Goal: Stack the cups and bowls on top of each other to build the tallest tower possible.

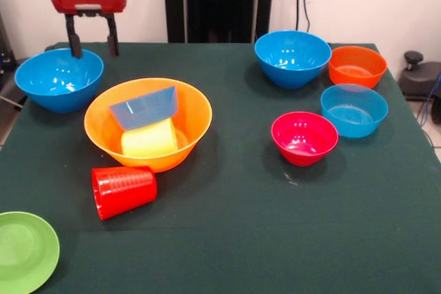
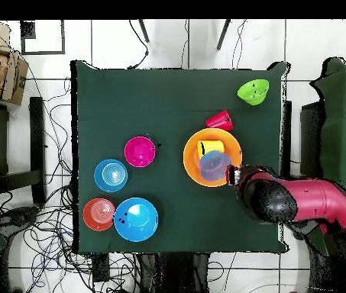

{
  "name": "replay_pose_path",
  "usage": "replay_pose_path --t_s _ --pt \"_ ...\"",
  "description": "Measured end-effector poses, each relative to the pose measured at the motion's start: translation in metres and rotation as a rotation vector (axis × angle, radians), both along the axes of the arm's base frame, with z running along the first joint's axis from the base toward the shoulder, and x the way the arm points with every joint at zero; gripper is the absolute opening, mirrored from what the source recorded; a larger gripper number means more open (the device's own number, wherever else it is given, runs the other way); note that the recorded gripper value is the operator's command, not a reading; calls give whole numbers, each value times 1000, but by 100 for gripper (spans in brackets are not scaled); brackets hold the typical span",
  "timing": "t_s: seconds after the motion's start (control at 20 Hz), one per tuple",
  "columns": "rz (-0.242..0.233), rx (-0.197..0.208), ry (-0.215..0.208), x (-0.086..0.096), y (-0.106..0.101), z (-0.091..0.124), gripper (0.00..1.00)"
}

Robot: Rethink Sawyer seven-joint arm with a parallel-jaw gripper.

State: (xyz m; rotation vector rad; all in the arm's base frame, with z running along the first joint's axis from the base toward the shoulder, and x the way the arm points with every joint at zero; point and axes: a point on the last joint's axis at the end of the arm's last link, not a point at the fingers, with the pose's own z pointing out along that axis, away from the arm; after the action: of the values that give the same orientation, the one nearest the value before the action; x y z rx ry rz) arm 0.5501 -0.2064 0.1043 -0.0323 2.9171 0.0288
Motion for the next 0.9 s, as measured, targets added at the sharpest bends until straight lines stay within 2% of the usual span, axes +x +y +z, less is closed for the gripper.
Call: replay_pose_path --t_s 0.4,0.9 --pt "34 1 -20 -6 23 -27 100" --pt "34 14 -39 -16 32 -40 100"
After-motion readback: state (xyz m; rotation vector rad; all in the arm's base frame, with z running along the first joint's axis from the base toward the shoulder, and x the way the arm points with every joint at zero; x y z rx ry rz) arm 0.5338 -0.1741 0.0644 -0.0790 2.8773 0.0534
